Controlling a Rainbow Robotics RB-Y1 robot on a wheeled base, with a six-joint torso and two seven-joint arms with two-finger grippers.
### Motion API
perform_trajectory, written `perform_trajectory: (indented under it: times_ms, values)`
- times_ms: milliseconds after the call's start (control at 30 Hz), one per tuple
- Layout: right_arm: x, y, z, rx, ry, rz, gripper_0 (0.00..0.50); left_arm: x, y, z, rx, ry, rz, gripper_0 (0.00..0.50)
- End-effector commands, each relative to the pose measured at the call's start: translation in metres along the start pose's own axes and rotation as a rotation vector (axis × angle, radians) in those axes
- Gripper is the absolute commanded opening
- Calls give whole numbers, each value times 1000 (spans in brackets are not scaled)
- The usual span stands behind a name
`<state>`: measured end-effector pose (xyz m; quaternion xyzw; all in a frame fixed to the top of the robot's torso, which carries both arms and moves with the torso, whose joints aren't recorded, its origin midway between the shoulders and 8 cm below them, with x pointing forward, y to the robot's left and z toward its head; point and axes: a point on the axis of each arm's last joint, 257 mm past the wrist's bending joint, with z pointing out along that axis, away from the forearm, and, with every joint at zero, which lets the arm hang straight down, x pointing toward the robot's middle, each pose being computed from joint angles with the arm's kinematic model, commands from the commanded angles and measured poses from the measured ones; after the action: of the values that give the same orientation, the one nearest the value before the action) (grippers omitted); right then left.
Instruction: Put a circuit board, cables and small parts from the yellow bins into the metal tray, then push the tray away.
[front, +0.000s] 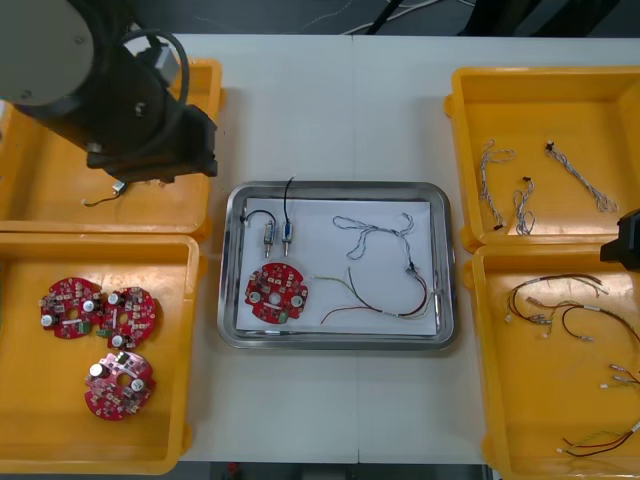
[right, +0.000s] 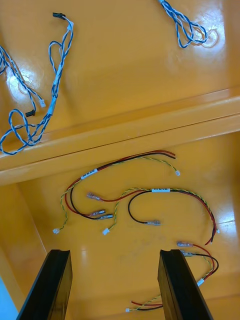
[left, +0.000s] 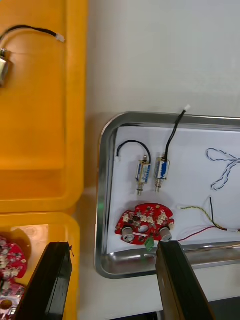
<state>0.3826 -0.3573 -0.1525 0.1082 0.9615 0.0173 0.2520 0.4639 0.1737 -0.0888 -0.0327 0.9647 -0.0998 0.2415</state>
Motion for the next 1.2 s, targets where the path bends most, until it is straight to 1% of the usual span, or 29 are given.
perform_trajectory:
  times_ms: [33, 167, 233, 267, 333, 367, 433, 467, 533, 633, 767, 867, 933, 1000, 1133, 1200]
  values:
    - [-5, -5, -11, 4, -32, 3, 500, -16, 42, -43, -30, -81, -25, 500]
    - [-6, -3, -12, -2, -30, -3, 500, -7, 71, -50, -64, -69, -44, 500]
    - [-6, -2, -13, -8, -31, -5, 500, -2, 93, -54, -87, -59, -70, 500]
    - [-6, 0, -13, -12, -31, -10, 500, 0, 97, -55, -93, -56, -74, 500]
    - [-5, 3, -13, -21, -25, -20, 500, 9, 116, -56, -116, -34, -92, 500]
    - [-5, 4, -13, -24, -23, -28, 500, 11, 120, -56, -122, -28, -96, 500]
    - [-1, 15, -11, -42, -10, -62, 500, 19, 136, -56, -156, -13, -97, 500]
    - [-1, 17, -11, -42, -11, -71, 500, 21, 138, -56, -162, -10, -96, 500]
    - [0, 29, -10, -52, -9, -117, 500, 29, 151, -57, -192, 1, -97, 500]
    - [4, 44, -9, -62, -2, -172, 500, 33, 164, -60, -220, 6, -105, 500]
    - [12, 66, -7, -79, 10, -265, 500, 32, 175, -62, -245, -2, -110, 500]
    - [17, 83, -7, -92, 14, -342, 500, 31, 179, -61, -248, 7, -95, 500]
    - [21, 94, -7, -99, 19, -395, 500, 33, 178, -59, -244, 13, -90, 500]
    - [25, 106, -7, -108, 23, -445, 500, 35, 176, -57, -233, 19, -88, 500]
    - [39, 124, -4, -118, 49, -555, 500, 41, 165, -52, -195, 43, -76, 500]
    - [46, 131, -2, -123, 64, -599, 500, 42, 163, -51, -187, 47, -71, 500]
